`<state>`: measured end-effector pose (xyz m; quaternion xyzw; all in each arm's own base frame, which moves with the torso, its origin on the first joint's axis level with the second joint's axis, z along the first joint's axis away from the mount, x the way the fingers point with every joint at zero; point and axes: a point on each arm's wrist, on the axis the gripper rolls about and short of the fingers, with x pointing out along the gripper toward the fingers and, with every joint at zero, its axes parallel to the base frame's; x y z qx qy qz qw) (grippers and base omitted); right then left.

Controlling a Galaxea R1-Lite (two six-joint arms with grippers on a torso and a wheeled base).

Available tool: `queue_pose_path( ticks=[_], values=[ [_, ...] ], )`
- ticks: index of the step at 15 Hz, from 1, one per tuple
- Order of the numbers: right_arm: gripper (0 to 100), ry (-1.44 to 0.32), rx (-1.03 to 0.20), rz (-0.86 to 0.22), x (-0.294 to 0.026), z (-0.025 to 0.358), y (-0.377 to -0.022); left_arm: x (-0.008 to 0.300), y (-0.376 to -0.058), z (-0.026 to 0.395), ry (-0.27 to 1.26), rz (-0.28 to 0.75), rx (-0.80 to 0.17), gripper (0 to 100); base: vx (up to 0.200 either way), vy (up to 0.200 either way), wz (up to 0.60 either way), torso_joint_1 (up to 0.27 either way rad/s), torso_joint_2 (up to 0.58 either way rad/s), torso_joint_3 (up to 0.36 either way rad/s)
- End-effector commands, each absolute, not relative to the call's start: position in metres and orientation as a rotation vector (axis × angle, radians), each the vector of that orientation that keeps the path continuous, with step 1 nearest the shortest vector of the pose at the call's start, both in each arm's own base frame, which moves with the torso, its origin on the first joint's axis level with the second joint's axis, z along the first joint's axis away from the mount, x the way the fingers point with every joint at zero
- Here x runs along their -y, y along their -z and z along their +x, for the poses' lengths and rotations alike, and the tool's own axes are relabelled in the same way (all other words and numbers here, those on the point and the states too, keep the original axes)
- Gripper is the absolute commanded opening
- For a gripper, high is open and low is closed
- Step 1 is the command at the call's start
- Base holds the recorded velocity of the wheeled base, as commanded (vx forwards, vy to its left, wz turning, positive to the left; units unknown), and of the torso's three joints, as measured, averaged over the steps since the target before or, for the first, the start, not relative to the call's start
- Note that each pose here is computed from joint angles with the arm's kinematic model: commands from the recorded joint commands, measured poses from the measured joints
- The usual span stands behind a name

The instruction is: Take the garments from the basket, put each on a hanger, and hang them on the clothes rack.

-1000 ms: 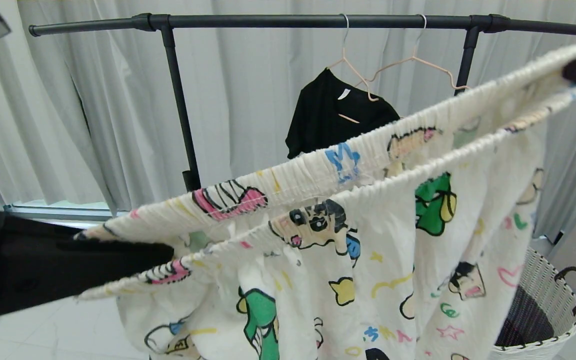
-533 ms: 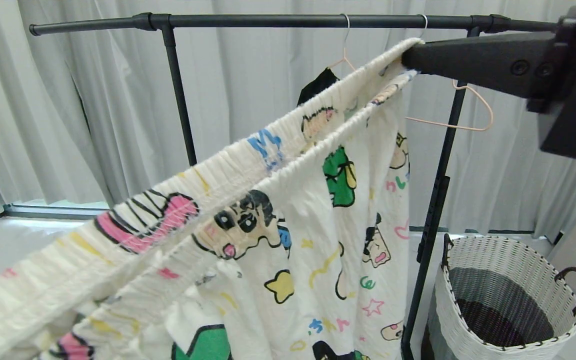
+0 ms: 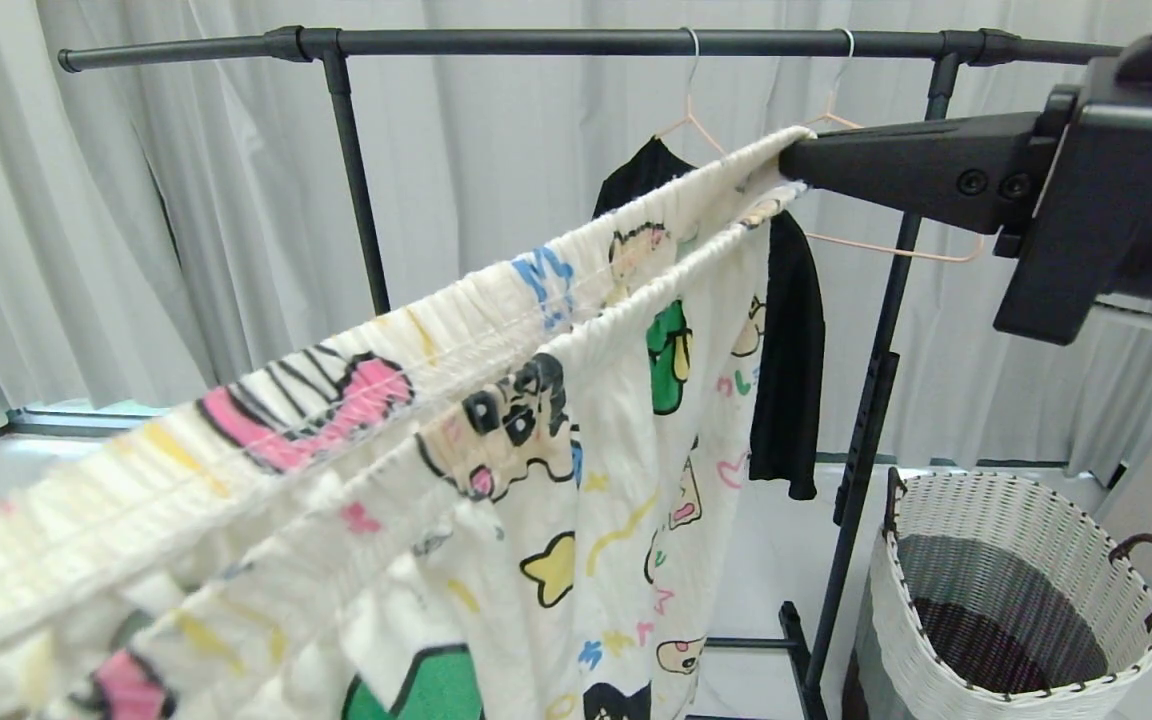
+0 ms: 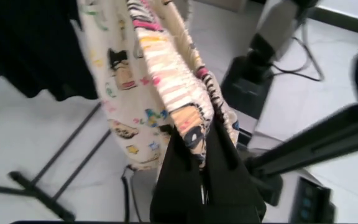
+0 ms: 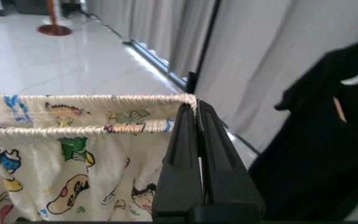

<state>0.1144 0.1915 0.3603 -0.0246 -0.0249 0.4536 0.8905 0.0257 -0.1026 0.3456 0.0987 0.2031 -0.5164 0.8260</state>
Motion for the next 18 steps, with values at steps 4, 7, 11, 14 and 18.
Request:
queue_pose_path(
  ticks=[4, 7, 11, 14, 18],
  values=[
    [0, -0.807, 0.005, -0.08, -0.145, 0.113, -0.363, 0.116, -0.342, 0.066, 0.734, 0.257, -0.416, 0, 0.0, 0.0, 0.0, 0.0, 0.0, 0.0],
    [0, -0.797, -0.013, -0.09, -0.115, 0.092, -0.367, 0.126, -0.344, 0.104, 0.59, 0.298, -0.335, 0, 0.0, 0.0, 0.0, 0.0, 0.0, 0.0],
    [0, -0.828, -0.065, -0.191, -0.088, 0.069, -0.362, 0.139, -0.347, 0.127, 0.551, 0.367, -0.234, 0, 0.0, 0.0, 0.0, 0.0, 0.0, 0.0],
    [0, -0.827, -0.076, -0.197, -0.083, 0.065, -0.36, 0.138, -0.344, 0.134, 0.498, 0.371, -0.252, 0, 0.0, 0.0, 0.0, 0.0, 0.0, 0.0],
    [0, -0.839, -0.093, -0.214, -0.09, 0.069, -0.356, 0.138, -0.342, 0.136, 0.487, 0.322, -0.271, 0, 0.0, 0.0, 0.0, 0.0, 0.0, 0.0]
  ],
)
